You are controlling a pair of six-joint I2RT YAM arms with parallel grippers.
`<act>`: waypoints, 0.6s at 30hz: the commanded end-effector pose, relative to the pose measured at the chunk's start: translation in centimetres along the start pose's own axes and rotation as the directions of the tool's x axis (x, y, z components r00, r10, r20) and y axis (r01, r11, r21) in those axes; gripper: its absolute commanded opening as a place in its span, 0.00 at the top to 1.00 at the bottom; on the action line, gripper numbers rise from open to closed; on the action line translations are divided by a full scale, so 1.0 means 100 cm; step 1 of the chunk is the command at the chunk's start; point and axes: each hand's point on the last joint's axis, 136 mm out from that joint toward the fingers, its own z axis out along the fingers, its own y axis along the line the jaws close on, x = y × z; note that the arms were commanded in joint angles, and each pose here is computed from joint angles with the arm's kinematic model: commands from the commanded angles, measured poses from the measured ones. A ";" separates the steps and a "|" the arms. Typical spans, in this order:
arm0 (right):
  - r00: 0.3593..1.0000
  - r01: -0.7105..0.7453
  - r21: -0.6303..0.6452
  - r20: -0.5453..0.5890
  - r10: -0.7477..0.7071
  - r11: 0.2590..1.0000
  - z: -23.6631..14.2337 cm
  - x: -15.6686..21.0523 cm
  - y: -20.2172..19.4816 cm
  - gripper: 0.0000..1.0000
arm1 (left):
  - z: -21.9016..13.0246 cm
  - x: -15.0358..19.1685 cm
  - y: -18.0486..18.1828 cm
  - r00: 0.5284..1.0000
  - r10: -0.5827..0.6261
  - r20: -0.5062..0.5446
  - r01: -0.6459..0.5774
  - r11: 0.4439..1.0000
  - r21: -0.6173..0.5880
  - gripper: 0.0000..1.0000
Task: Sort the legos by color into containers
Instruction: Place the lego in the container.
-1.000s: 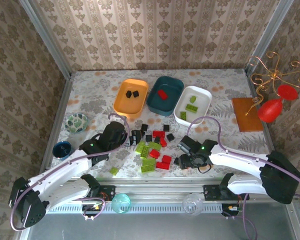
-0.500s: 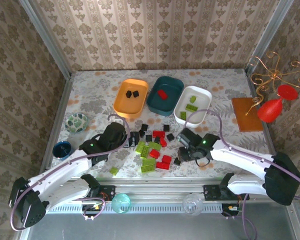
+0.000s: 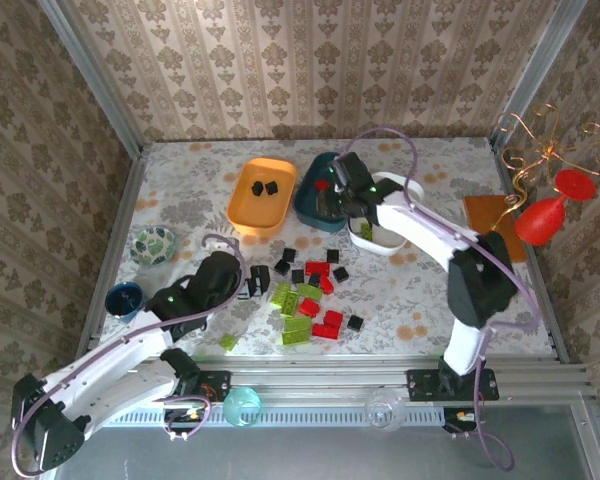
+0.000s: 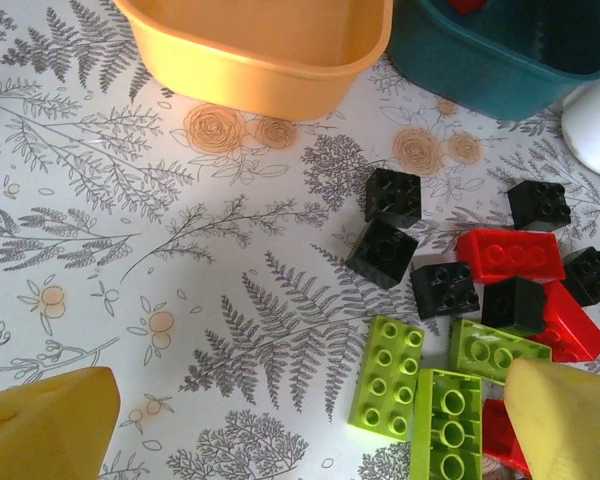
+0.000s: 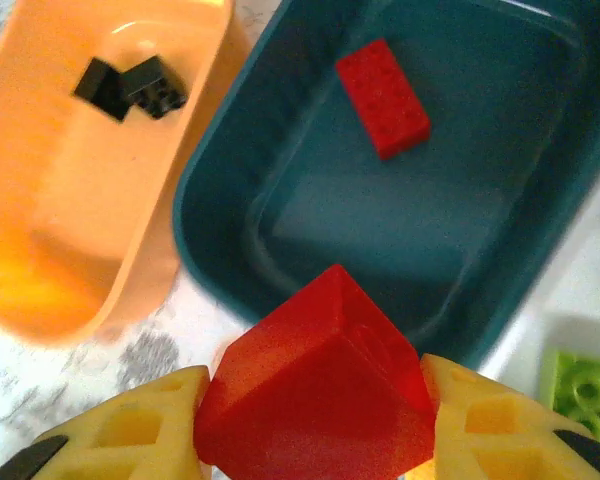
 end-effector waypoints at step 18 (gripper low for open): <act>0.995 0.096 0.020 0.013 -0.096 0.995 0.010 -0.025 0.020 0.28 | -0.006 0.074 0.041 0.964 -0.172 -0.203 0.143 0.978 -0.150 0.00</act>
